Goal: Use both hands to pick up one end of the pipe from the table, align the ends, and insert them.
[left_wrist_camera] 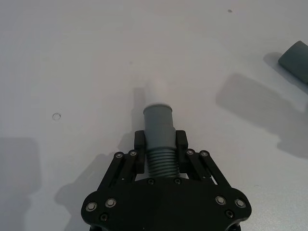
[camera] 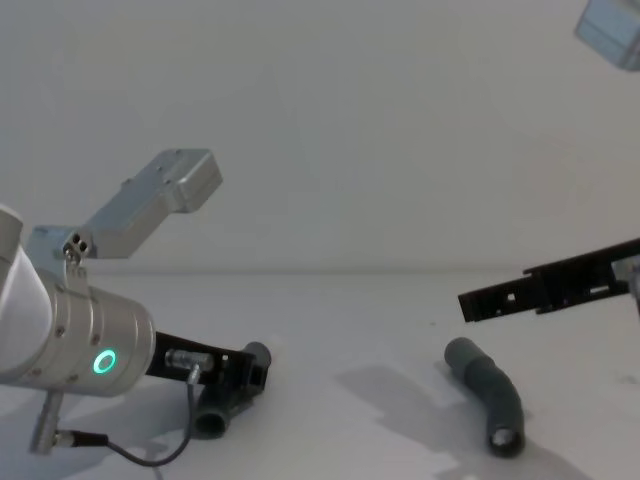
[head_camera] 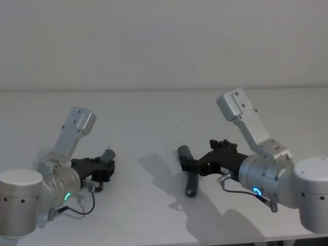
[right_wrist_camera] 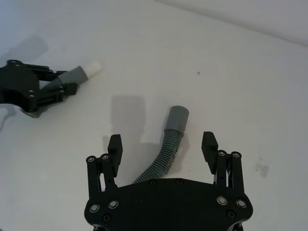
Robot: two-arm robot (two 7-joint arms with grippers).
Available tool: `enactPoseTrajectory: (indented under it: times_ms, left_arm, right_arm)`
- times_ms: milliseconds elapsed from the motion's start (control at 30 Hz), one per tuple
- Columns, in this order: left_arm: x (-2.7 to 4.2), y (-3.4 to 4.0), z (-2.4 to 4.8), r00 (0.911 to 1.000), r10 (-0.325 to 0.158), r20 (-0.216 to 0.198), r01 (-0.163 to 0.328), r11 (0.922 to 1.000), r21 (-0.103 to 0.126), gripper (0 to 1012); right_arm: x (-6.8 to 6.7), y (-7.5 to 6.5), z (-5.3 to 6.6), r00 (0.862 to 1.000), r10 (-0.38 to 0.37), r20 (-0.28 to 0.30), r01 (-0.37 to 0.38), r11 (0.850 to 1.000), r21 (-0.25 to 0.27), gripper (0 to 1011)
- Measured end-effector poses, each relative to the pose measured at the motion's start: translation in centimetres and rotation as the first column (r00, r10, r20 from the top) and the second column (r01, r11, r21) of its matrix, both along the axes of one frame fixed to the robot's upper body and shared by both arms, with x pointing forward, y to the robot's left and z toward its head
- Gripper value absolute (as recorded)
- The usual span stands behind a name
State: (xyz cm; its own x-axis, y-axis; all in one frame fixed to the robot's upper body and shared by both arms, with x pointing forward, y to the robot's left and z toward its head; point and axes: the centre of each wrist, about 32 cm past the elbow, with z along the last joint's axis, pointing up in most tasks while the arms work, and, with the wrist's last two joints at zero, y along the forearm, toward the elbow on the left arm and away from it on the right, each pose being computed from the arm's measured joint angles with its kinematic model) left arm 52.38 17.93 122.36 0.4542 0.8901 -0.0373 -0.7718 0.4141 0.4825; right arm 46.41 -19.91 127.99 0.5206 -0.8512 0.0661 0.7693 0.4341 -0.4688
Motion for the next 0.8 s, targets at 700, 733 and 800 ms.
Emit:
enactPoseTrajectory:
  times_ms: [700, 733, 800]
  left_arm:
    - [0.0, 0.0, 0.0, 1.0, 0.0, 0.0, 0.0, 1.0, 0.0, 336]
    - [0.0, 0.0, 0.0, 1.0, 0.0, 0.0, 0.0, 1.0, 0.0, 336]
    - [0.0, 0.0, 0.0, 1.0, 0.0, 0.0, 0.0, 1.0, 0.0, 336]
  right_arm:
    - [1.3, 1.3, -1.8, 0.994, -0.075, -0.075, 0.073, 0.997, -0.027, 1002]
    - [1.4, 1.4, -1.9, 0.994, -0.077, -0.078, 0.075, 0.997, -0.029, 1002]
    - [1.5, 1.4, -1.9, 0.994, -0.079, -0.081, 0.077, 0.997, -0.03, 1002]
